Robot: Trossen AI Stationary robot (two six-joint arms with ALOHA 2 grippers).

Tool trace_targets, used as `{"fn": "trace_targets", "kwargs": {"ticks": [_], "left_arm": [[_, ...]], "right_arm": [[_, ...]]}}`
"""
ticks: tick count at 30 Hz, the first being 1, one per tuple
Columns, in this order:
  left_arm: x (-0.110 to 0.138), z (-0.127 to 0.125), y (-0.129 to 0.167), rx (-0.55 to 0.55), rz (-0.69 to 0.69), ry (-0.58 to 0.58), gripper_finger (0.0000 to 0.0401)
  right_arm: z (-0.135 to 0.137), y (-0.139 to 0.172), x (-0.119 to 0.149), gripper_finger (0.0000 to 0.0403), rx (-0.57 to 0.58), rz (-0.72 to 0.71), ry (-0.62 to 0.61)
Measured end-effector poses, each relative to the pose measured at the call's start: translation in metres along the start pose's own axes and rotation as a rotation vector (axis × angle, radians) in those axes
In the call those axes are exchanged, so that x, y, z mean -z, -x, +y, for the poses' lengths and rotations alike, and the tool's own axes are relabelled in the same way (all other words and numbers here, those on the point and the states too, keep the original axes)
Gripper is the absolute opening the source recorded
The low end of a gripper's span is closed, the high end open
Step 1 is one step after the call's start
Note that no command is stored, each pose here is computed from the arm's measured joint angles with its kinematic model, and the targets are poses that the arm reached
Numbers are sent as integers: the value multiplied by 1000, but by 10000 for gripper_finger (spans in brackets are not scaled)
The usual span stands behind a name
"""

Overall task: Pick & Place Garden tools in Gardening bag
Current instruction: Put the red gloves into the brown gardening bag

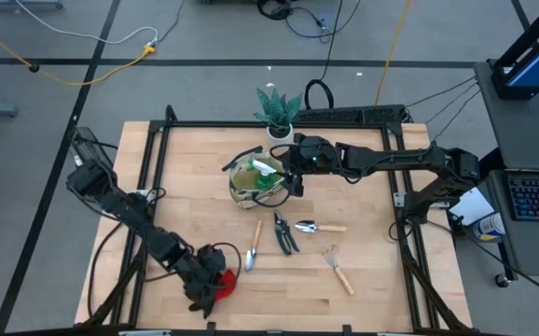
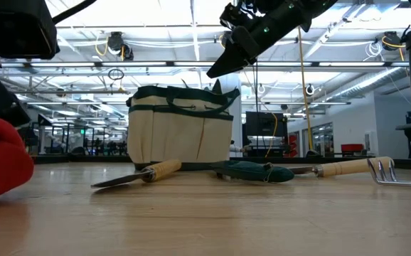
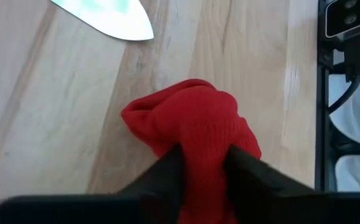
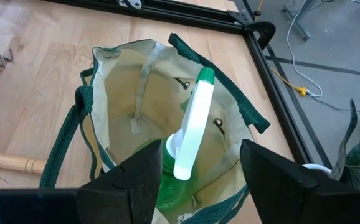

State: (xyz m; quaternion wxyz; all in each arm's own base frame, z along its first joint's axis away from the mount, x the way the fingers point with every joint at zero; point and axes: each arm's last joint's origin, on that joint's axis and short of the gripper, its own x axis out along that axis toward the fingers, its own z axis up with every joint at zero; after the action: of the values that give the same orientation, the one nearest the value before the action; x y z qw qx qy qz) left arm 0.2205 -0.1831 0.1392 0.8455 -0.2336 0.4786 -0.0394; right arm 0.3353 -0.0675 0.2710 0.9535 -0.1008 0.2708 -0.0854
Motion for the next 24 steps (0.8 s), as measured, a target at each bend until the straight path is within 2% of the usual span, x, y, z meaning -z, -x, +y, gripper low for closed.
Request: {"fn": "trace_targets", "kwargs": {"ticks": [2, 4, 9, 14, 18, 24], "left_arm": [[-4, 0, 3, 10, -15, -16, 39], [-10, 2, 8, 14, -44, -35, 17], [-32, 2, 33, -2, -222, -133, 32], [-56, 10, 68, -31, -389, -249, 15], [-75, 21, 94, -119, -524, -342, 14], [-102, 40, 125, -325, -720, -514, 31]], "right_arm": [[0, 0, 0, 205, 0, 0, -1], [0, 0, 0, 205, 0, 0, -1], [0, 0, 0, 205, 0, 0, -1], [0, 0, 0, 204, -2, -1, -1], [0, 0, 0, 205, -2, -1, -9], [0, 0, 0, 201, -2, -1, -28]]}}
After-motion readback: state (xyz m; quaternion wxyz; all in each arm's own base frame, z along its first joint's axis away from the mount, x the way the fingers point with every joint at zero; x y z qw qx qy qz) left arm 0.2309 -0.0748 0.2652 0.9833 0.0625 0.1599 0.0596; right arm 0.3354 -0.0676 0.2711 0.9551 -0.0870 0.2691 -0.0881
